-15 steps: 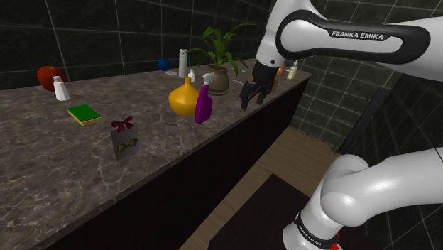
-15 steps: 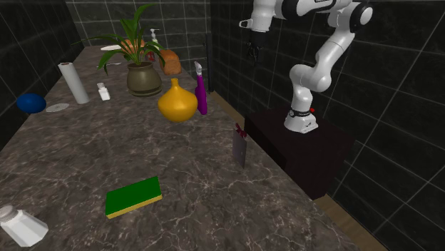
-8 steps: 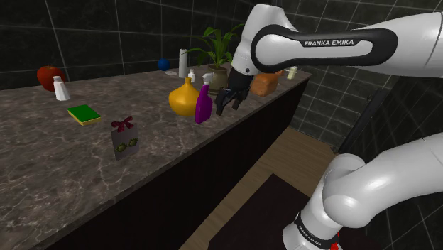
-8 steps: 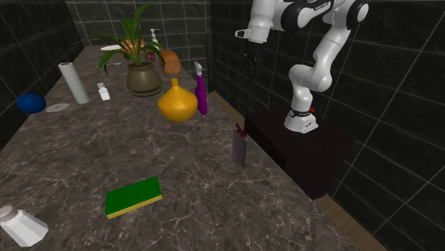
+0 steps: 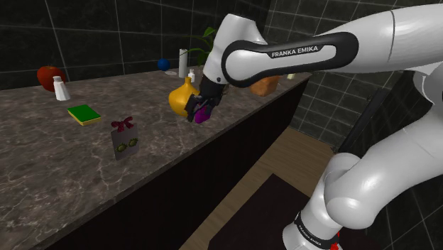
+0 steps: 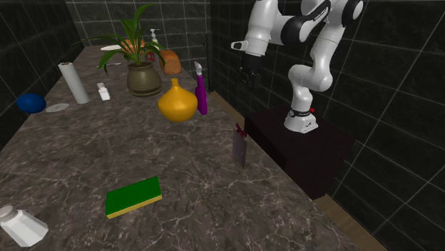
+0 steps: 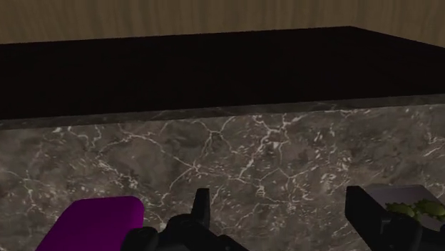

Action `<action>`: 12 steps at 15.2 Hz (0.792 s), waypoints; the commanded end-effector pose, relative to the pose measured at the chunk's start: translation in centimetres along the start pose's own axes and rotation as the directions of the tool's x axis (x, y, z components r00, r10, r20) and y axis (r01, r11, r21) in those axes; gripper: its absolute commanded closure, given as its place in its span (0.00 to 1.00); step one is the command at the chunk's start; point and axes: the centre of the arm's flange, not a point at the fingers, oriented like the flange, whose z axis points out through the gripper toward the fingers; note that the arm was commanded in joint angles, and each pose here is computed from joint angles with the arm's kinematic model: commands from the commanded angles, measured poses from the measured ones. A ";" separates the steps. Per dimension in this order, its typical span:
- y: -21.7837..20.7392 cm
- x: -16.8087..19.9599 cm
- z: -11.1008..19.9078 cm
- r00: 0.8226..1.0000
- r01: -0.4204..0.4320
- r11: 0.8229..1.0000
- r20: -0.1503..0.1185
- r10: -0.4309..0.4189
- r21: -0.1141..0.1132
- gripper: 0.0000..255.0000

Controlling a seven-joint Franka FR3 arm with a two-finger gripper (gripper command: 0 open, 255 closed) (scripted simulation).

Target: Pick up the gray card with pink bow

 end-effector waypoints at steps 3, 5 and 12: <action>-3.6 2.0 2.1 0.998 0.043 0.999 -0.039 -0.042 0.030 0.00; -5.4 3.0 3.1 0.996 0.065 0.997 -0.058 -0.063 0.044 0.00; -12.2 6.3 6.2 0.983 0.143 0.986 -0.127 -0.131 0.090 0.00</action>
